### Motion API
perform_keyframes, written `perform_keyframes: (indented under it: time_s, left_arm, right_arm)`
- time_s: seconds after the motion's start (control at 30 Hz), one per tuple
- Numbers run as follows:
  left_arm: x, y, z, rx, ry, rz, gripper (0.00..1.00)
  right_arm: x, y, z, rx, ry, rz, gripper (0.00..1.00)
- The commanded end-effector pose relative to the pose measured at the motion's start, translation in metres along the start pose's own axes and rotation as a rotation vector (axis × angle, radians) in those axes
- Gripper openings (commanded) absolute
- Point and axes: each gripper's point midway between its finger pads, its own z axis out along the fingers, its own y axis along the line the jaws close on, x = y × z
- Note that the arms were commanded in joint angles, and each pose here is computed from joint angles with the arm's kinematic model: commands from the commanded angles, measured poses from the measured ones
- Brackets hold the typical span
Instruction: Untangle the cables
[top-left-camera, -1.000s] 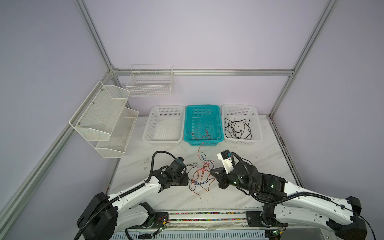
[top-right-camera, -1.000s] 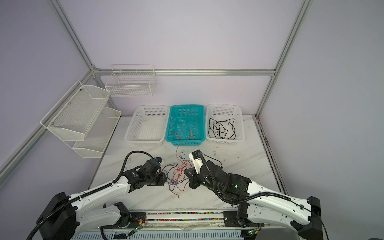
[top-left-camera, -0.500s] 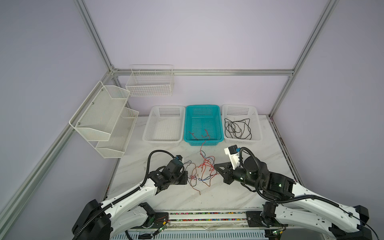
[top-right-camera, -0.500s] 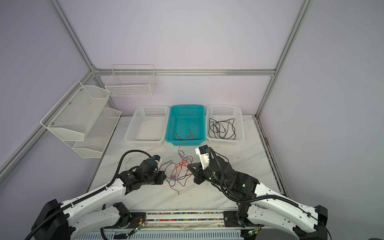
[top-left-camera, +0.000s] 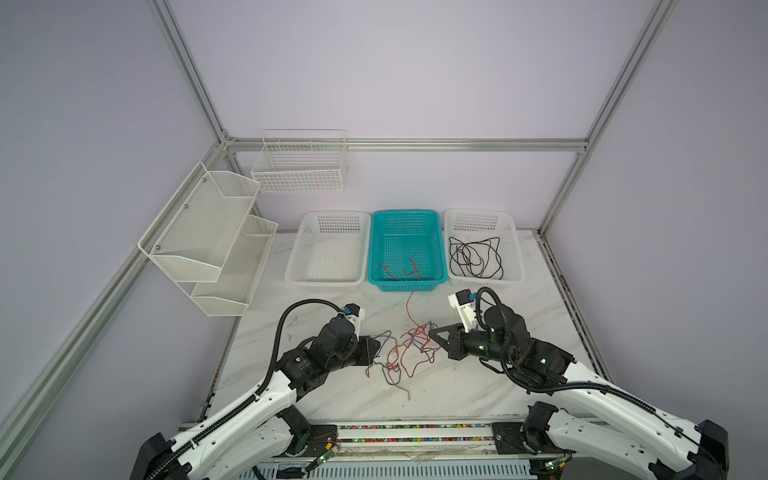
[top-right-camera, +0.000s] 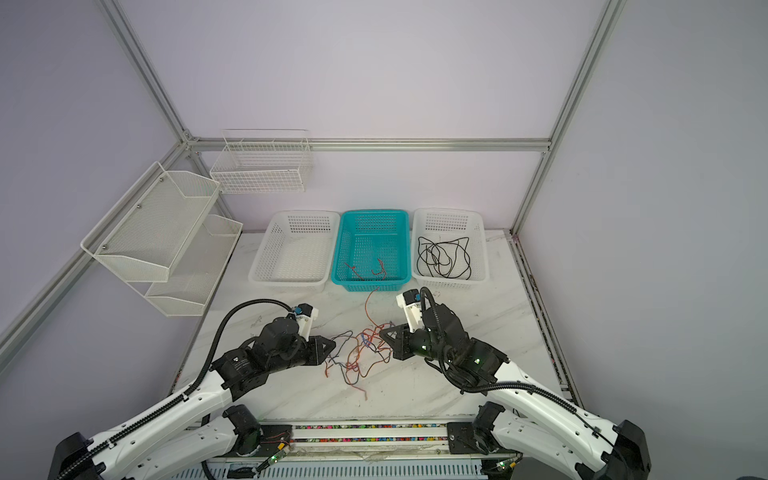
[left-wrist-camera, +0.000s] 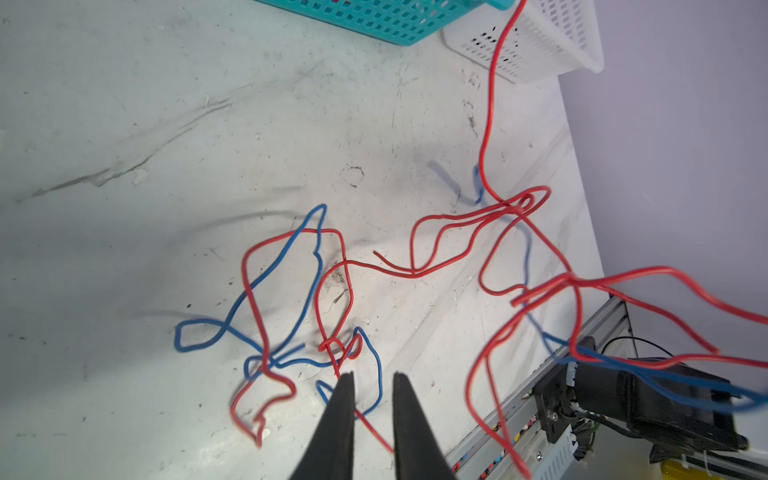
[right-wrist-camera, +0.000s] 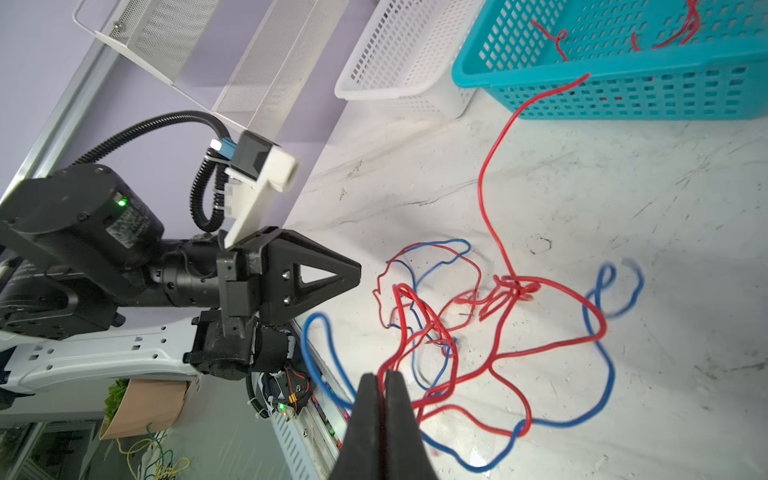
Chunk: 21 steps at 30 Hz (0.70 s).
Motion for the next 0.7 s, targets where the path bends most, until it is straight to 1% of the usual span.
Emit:
perform_keyframes:
  time_s: [0.0, 0.07, 0.13, 0.23, 0.33, 0.53, 0.67]
  left_arm:
    - [-0.004, -0.008, 0.001, 0.057, -0.018, -0.016, 0.26]
    - [-0.002, -0.011, 0.003, 0.072, -0.011, -0.025, 0.32]
    - [-0.003, -0.016, 0.004, 0.1, -0.011, -0.035, 0.38]
    - [-0.004, -0.028, 0.007, 0.172, -0.011, -0.046, 0.47]
    - [-0.003, -0.039, 0.01, 0.242, -0.001, -0.051, 0.52]
    - [-0.001, -0.054, 0.01, 0.343, 0.008, -0.05, 0.53]
    - [0.003, -0.059, 0.009, 0.39, 0.017, -0.045, 0.53]
  right_arm:
    - [-0.003, 0.003, 0.004, -0.028, -0.01, -0.017, 0.0]
    - [-0.002, 0.005, 0.004, -0.04, -0.007, -0.029, 0.0]
    - [-0.004, 0.014, 0.001, -0.086, -0.014, -0.046, 0.0]
    - [-0.006, 0.026, -0.004, -0.145, -0.024, -0.075, 0.0]
    - [-0.003, 0.033, -0.005, -0.194, -0.016, -0.098, 0.0]
    - [-0.004, 0.046, -0.012, -0.266, -0.042, -0.119, 0.0]
    - [-0.011, 0.043, -0.015, -0.241, -0.08, -0.112, 0.0]
